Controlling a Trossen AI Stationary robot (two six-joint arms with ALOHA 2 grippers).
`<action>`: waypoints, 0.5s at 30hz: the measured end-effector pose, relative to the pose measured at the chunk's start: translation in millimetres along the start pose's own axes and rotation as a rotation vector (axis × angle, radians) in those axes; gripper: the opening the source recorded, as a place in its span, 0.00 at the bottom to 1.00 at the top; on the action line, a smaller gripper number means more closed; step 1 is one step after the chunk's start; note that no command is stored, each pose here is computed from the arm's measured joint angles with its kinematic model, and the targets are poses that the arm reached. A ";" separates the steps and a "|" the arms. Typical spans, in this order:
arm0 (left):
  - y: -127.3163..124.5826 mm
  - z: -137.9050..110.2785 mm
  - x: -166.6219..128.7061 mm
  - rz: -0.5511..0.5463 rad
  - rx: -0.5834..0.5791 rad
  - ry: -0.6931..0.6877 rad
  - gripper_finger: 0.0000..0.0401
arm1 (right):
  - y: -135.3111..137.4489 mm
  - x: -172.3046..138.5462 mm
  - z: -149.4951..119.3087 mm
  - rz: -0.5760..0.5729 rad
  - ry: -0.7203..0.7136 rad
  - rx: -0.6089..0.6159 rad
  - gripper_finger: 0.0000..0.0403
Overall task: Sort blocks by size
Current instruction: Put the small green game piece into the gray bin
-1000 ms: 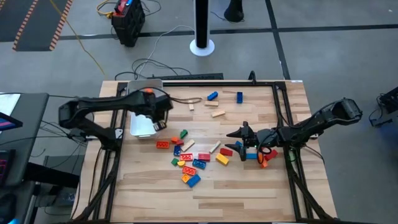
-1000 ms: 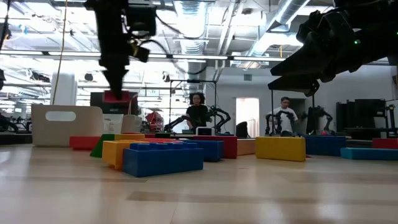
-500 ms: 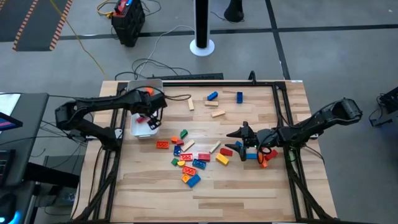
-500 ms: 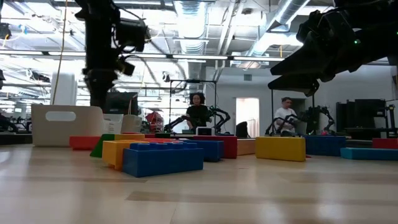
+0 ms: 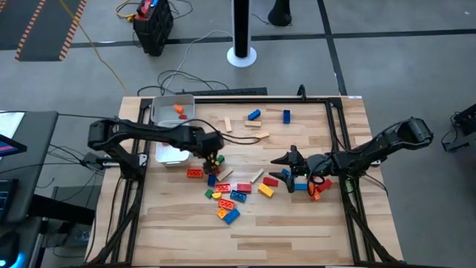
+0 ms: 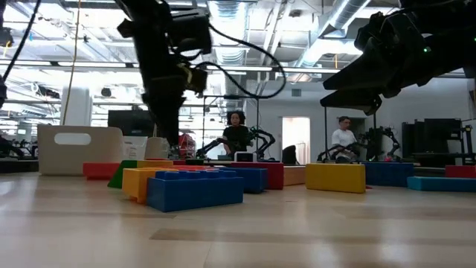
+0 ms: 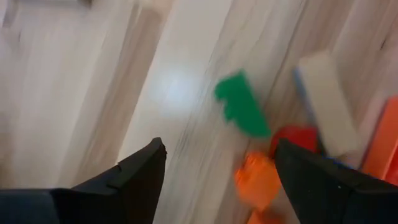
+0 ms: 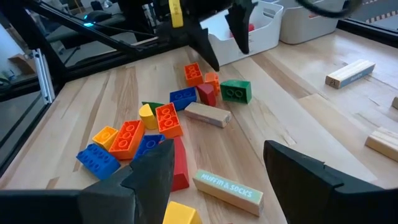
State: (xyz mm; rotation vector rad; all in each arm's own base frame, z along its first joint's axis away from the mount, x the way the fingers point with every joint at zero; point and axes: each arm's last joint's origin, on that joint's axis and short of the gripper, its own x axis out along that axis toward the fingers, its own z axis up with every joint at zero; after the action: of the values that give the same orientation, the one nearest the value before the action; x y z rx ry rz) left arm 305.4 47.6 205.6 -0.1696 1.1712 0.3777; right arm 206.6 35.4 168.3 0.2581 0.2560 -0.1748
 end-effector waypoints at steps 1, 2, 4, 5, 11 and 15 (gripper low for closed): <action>-3.1 3.5 1.5 -0.005 0.000 -0.015 0.71 | 0.0 0.0 0.1 0.000 -0.001 0.000 0.68; -5.8 6.5 3.5 -0.010 -0.004 -0.029 0.71 | 0.1 0.0 0.1 0.001 -0.002 0.001 0.68; -9.1 10.7 9.1 -0.013 -0.011 -0.035 0.71 | 0.1 0.0 0.3 0.001 -0.003 0.001 0.68; -10.0 11.7 12.8 -0.012 -0.011 -0.027 0.71 | 0.1 0.0 0.3 0.001 -0.004 0.001 0.68; -14.0 14.8 40.5 -0.015 0.004 0.013 0.71 | 0.2 0.0 0.4 0.002 -0.005 0.001 0.68; -14.2 13.4 49.4 0.020 0.034 0.031 0.68 | 0.2 0.0 0.4 0.001 -0.004 0.001 0.68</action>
State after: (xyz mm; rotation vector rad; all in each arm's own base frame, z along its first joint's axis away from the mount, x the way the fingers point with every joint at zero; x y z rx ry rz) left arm 338.8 48.7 164.4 -0.1344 1.2101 0.3735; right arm 206.7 35.4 168.7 0.2587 0.2515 -0.1740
